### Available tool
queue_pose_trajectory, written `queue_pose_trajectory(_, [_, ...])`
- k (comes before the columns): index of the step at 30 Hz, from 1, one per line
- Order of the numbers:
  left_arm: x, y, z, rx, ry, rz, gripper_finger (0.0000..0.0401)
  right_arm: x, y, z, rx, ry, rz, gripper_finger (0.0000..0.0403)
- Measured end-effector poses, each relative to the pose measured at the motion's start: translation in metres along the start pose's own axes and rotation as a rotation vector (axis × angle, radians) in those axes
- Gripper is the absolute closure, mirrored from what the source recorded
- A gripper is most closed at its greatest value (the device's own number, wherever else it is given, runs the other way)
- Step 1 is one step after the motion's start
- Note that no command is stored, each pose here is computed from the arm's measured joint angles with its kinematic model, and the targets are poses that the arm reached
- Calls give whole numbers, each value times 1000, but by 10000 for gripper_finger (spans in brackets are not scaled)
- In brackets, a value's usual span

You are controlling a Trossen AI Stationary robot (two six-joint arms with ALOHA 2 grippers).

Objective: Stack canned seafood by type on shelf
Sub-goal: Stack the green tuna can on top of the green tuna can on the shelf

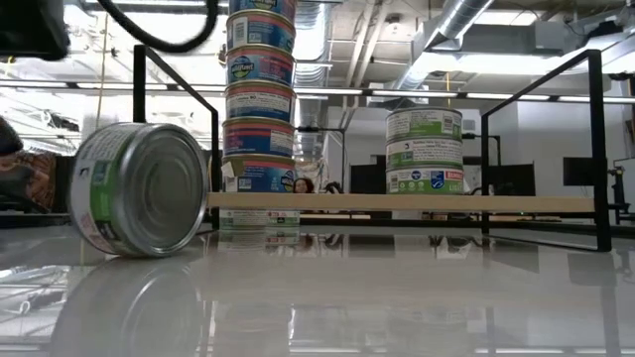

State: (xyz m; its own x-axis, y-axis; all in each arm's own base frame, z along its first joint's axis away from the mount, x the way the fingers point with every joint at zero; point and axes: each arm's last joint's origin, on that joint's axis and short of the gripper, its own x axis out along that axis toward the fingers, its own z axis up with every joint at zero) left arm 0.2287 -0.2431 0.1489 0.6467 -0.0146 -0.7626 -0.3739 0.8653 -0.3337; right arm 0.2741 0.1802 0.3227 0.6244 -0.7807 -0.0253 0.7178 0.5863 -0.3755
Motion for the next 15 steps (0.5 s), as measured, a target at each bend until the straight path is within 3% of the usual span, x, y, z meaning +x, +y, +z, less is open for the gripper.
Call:
queue_pose_trajectory(4, [1, 4, 6, -143, -102, 47, 126, 6, -9, 5, -24, -13, -32, 113])
queue_pose_trajectory(8, [0, 4, 8, -251, -181, 58, 119, 9, -15, 5, -40, -9, -41, 113])
queue_pose_trajectory(15, [-7, 1, 16, -289, -233, 133, 122, 8, -25, 0, -62, -9, -41, 113])
